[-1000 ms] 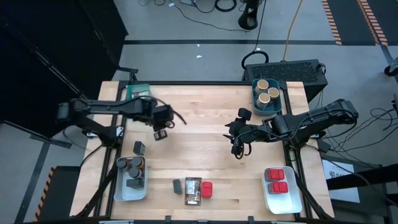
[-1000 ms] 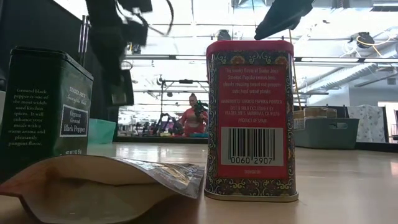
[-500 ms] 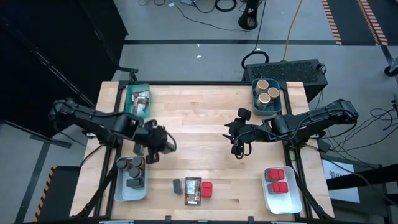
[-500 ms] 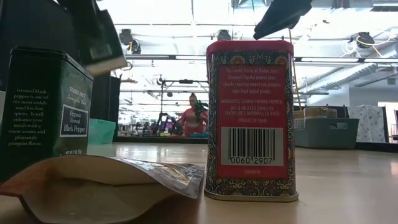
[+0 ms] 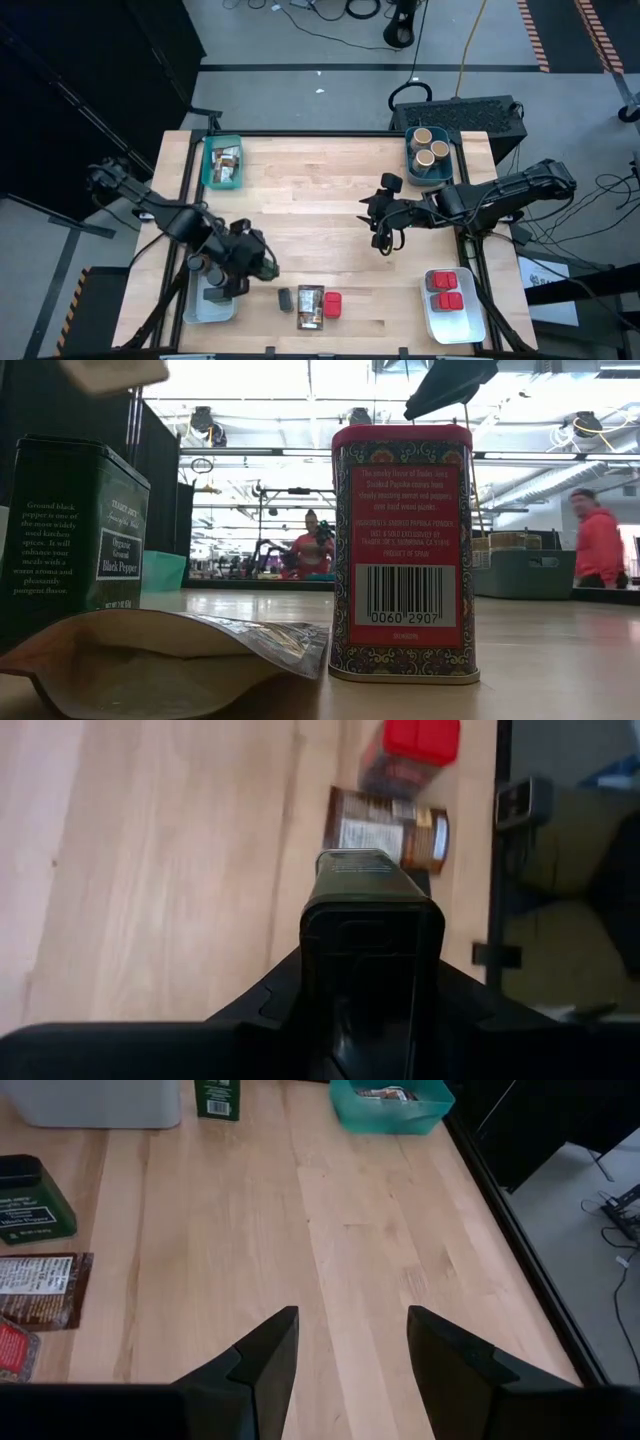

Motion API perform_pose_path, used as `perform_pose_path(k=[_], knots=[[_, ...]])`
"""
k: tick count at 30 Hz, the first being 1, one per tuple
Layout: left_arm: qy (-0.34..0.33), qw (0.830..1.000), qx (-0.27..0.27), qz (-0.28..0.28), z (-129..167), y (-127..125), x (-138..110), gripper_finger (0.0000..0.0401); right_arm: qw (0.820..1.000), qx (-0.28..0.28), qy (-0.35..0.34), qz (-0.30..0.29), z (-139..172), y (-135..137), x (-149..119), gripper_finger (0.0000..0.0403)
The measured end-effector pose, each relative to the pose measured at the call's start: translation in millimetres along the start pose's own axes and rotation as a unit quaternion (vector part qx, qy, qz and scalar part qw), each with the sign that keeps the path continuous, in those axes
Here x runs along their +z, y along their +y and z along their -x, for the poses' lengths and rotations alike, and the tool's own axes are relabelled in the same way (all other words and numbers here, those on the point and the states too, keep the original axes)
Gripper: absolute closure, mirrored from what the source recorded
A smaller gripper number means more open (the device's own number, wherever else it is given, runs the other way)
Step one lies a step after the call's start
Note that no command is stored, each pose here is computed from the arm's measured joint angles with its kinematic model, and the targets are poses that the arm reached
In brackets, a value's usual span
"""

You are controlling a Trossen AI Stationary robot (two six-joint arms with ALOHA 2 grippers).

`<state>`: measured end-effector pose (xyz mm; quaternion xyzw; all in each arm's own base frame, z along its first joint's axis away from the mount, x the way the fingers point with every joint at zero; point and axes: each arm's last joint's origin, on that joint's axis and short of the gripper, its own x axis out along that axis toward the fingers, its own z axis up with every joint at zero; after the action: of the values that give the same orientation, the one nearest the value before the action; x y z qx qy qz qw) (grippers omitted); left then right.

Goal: Sort spices by type
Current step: Put the top black seasoning can into the gray bin

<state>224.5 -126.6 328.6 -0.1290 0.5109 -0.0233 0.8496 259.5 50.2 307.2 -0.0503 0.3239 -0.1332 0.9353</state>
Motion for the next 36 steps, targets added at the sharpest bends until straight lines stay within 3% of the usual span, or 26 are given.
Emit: perform_pose_path(k=[5, 10, 17, 27, 36], knots=[[0.084, 0.996, 0.009, 0.017, 8, -16, -18, 0.0278, 1.0, 0.001, -0.006, 0.0, 0, 0, 1, 0.0231], [0.212, 0.974, 0.01, 0.072, 14, -35, -54, 0.0278, 1.0, 0.001, -0.007, -0.001, 0, 0, 2, 0.0231], [0.217, 0.973, 0.019, 0.078, 19, -56, -81, 0.0278, 1.0, 0.002, -0.015, -0.002, 0, 0, 3, 0.0231], [0.219, 0.973, 0.068, 0.022, -1, -75, -100, 0.0278, 1.0, 0.004, -0.023, -0.004, 0, 1, 5, 0.0231], [0.222, 0.97, 0.081, -0.053, -28, -89, -105, 0.0278, 1.0, 0.006, -0.023, -0.006, 0, 1, 5, 0.0231]])
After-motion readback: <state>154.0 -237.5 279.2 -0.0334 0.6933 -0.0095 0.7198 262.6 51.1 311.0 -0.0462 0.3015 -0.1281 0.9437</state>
